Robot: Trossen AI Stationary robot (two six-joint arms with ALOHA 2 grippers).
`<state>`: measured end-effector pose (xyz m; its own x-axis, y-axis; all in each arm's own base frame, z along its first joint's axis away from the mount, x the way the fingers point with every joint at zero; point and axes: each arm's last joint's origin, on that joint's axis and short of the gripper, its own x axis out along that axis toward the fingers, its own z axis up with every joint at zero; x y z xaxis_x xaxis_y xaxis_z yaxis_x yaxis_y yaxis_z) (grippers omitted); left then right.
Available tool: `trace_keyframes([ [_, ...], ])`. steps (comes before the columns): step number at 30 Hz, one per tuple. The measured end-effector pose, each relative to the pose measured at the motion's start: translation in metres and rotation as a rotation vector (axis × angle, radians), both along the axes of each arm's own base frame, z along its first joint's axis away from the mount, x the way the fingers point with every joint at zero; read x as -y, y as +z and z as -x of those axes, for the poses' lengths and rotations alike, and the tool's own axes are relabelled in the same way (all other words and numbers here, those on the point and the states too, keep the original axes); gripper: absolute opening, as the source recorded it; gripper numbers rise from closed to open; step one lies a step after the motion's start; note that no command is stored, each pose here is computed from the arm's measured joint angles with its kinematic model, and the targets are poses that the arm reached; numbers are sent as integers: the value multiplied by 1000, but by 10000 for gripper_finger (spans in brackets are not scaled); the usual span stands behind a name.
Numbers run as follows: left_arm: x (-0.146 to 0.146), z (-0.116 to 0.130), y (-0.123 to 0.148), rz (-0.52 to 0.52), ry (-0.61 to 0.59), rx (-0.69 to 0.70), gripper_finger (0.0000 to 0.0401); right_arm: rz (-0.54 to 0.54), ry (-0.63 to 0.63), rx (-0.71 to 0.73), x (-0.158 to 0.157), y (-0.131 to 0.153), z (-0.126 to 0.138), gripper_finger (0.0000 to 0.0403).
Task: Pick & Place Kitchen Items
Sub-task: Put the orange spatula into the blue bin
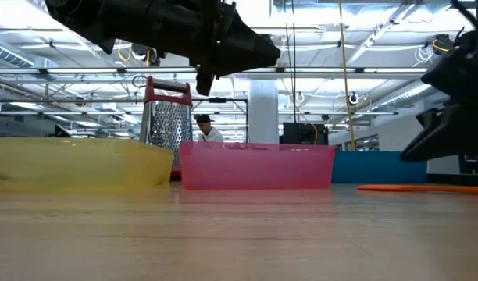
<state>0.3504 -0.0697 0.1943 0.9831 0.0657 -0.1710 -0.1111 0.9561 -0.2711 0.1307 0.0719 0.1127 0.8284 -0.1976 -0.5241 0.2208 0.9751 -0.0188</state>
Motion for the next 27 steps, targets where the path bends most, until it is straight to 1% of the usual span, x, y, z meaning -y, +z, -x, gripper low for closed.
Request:
trace_keyframes([
  [2, 0, 0, 0, 2, -18, -1, 56, -18, 36, -2, -2, 2, 1, 84],
  [4, 0, 0, 0, 19, -14, -3, 56, -44, 43, 5, -4, 3, 3, 103],
  [7, 0, 0, 0, 23, -14, -3, 56, -45, 61, -9, -5, 3, 8, 118],
  [10, 0, 0, 0, 47, -10, -2, 56, -64, 40, -44, -3, 2, 16, 119],
  [13, 0, 0, 0, 73, -5, -1, 56, -118, -29, -100, 1, -2, 25, 114],
  [16, 0, 0, 0, 75, -5, -1, 56, -148, -80, -151, 4, -7, 34, 109],
  [20, 0, 0, 0, 76, -5, -1, 56, -161, -82, -183, 2, -9, 41, 108],
  [22, 0, 0, 0, 76, -5, -1, 56, -155, -90, -180, 2, -10, 44, 109],
  [24, 0, 0, 0, 76, -4, -1, 56, -157, -111, -143, 3, -14, 46, 110],
  [27, 0, 0, -1, 76, -4, -1, 56, -182, -131, -122, 7, -29, 52, 109],
])
